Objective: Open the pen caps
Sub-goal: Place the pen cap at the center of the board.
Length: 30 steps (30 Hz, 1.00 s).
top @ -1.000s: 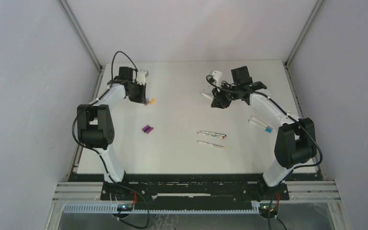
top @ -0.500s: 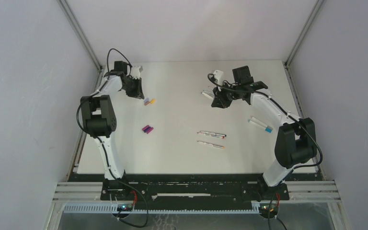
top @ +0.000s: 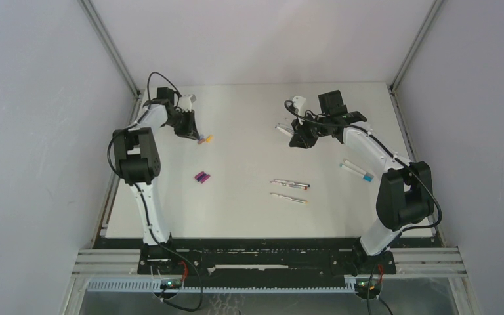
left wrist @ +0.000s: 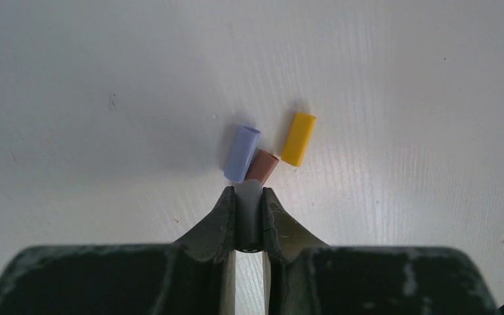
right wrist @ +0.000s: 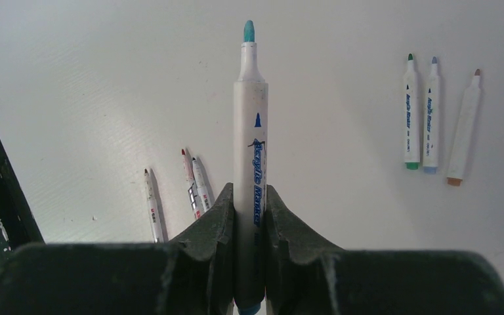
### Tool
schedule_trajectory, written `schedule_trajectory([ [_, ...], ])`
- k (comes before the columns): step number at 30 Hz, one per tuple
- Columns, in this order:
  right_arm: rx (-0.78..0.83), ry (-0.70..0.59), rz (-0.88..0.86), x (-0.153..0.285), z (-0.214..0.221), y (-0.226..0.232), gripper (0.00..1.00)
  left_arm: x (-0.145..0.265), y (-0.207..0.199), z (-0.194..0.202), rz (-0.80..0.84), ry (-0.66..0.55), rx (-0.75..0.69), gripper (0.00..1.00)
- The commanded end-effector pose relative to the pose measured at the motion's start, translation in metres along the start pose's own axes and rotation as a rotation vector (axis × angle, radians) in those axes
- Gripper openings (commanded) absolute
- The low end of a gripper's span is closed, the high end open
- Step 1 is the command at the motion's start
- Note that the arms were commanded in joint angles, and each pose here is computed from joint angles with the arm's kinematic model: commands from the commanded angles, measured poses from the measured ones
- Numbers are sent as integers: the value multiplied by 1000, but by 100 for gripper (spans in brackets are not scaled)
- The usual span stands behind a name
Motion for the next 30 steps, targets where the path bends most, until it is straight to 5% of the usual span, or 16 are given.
schedule_trajectory([
  [1,26,-63,0,10,-16,2,0,8,4,-13,17,-47,8,5],
  [30,21,-64,-5,9,-16,2,0,1,10,-6,25,-25,53,18],
])
Point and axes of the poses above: each gripper's point midway between its finger pads, its own x axis back along the fingers, its own y axis along the line the jaws close on, z = x × y, the point moved 10 cm from there along x, back along the fingers, and after that the axes turned 9 degrees about -x, right-handed, at the moved point
